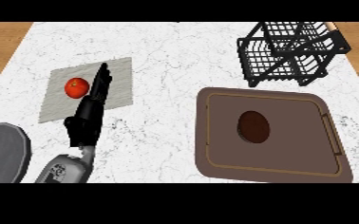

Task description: Pick the cupcake from the tray and place it in the tiered basket

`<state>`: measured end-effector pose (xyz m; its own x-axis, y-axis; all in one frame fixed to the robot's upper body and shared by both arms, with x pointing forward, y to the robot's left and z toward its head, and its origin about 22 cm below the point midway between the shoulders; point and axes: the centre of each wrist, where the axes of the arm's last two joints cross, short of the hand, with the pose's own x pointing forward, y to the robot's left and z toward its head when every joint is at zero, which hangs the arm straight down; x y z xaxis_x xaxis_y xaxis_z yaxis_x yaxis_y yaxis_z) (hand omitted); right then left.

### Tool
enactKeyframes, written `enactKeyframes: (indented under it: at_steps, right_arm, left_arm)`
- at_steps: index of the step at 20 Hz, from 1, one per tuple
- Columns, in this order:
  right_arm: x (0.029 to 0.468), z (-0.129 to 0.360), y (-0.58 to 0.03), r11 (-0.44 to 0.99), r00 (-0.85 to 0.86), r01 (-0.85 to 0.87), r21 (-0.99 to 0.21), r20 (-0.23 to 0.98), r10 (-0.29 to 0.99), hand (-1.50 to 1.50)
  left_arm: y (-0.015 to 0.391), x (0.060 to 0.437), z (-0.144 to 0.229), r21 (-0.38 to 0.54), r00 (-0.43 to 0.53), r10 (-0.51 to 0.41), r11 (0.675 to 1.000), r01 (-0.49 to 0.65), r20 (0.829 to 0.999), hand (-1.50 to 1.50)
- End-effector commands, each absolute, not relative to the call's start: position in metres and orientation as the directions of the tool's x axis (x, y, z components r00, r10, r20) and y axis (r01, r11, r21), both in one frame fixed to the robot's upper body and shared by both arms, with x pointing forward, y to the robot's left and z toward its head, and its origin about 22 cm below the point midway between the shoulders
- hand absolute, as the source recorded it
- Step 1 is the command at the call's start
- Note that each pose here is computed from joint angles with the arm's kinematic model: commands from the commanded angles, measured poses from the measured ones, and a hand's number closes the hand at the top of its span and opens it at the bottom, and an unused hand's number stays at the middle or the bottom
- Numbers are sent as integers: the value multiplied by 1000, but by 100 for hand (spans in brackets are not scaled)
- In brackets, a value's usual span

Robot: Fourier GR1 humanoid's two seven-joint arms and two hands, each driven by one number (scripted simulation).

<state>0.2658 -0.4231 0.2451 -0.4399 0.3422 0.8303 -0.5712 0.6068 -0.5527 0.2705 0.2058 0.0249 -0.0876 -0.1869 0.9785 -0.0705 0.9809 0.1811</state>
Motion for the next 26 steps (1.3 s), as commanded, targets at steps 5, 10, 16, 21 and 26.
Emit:
enactKeyframes:
  at_steps: [5, 10, 16, 21, 26]
  right_arm:
    - [243, 270, -347, 333, -537, -460, -823, 556, 634, -150]
    - [228, 256, -324, 286, -526, -493, -822, 543, 655, -150]
    - [220, 247, -294, 222, -530, -492, -842, 492, 691, -150]
    - [229, 236, -283, 149, -491, -531, -834, 446, 748, -150]
    - [238, 240, -283, 107, -467, -541, -834, 404, 787, -150]
  left_arm:
    - [213, 273, 31, 157, -85, -162, 986, -61, 983, 0]
    - [209, 269, 27, 200, -83, -204, 978, -60, 975, 0]
    - [210, 268, 38, 177, -102, -184, 981, -75, 978, 0]
    - [223, 264, 26, 183, -92, -189, 981, -68, 978, 0]
    - [197, 280, 25, 184, -101, -189, 981, -56, 977, 0]
